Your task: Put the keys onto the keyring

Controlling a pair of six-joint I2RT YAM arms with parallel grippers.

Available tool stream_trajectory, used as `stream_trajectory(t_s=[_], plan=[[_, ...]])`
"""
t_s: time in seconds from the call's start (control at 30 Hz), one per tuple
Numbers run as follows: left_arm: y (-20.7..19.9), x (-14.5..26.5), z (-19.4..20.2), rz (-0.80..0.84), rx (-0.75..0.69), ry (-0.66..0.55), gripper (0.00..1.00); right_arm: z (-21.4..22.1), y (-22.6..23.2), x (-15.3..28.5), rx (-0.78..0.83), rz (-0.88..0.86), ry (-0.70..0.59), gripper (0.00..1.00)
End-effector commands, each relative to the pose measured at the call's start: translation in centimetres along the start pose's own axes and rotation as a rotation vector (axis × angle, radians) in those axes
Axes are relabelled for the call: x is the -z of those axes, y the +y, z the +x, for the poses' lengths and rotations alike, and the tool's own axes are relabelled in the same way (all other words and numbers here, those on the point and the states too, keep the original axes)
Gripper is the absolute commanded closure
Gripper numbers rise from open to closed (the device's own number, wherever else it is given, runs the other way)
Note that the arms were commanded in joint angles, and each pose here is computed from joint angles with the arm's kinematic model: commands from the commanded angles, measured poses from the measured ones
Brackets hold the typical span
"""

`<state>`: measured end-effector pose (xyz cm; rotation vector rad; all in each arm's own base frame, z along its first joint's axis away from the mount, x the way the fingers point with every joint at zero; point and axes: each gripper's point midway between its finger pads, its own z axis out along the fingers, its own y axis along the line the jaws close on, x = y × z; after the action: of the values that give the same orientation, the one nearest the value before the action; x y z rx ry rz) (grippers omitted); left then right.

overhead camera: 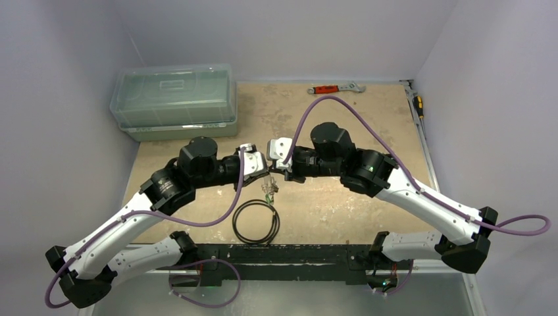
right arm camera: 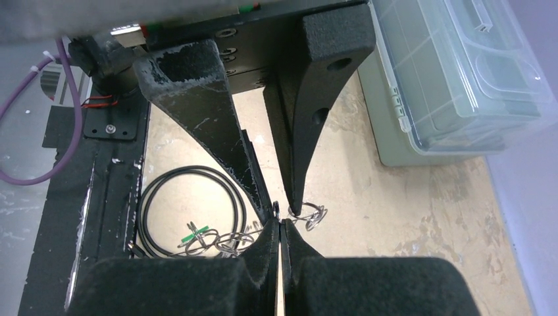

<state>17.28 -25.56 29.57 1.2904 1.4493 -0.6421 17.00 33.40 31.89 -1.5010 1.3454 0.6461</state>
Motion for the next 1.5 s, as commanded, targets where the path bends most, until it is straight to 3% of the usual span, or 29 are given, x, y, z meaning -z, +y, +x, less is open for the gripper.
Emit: stream_trajectory(t_s=[0.0, 0.1, 0.17, 0.2, 0.33, 0.5, 0.67, 0.73, 0.83, 1.1, 1.47], plan=[[0.0, -0.4, -1.9, 0.014, -0.002, -0.07, 0.82, -2.4, -0.3, 0.7, 0.02, 0.016, -0.083, 1.0], [-0.1, -0.6, -2.3, 0.024, -0.01, -0.094, 0.86, -2.5, -0.1, 0.7, 0.019, 0.001, -0.089, 1.0], [-0.2, -0.8, -2.3, 0.03, -0.011, -0.099, 0.99, -2.5, 0.0, 0.6, 0.021, -0.003, -0.09, 1.0], [-0.2, -0.9, -2.3, 0.032, -0.013, -0.1, 1.0, -2.5, 0.1, 0.5, 0.02, -0.009, -0.09, 1.0], [-0.5, -1.3, -2.1, 0.051, -0.023, -0.116, 1.0, -2.6, 0.6, 0.4, 0.026, -0.036, -0.102, 1.0], [-0.9, -0.7, -3.0, 0.028, -0.039, -0.234, 1.0, -3.3, 0.0, 0.8, 0.025, 0.006, -0.132, 0.98], [-1.3, 1.1, -5.1, -0.014, -0.04, -0.424, 1.0, -5.1, -0.9, 2.2, 0.027, 0.084, -0.232, 0.62], [-1.7, 1.8, -5.7, -0.014, -0.032, -0.493, 1.0, -5.9, -1.1, 3.1, 0.026, 0.116, -0.286, 0.53], [-2.1, 2.8, -6.5, -0.026, -0.021, -0.587, 1.0, -7.2, -1.2, 4.9, 0.048, 0.158, -0.372, 0.5], [-3.0, 4.7, -7.7, -0.012, -0.032, -0.695, 1.0, -8.3, 1.6, 6.4, 0.1, 0.022, -0.451, 0.61], [-4.0, 5.5, -7.9, 0.017, -0.046, -0.747, 1.0, -8.4, 3.3, 4.9, 0.098, -0.124, -0.421, 0.71]])
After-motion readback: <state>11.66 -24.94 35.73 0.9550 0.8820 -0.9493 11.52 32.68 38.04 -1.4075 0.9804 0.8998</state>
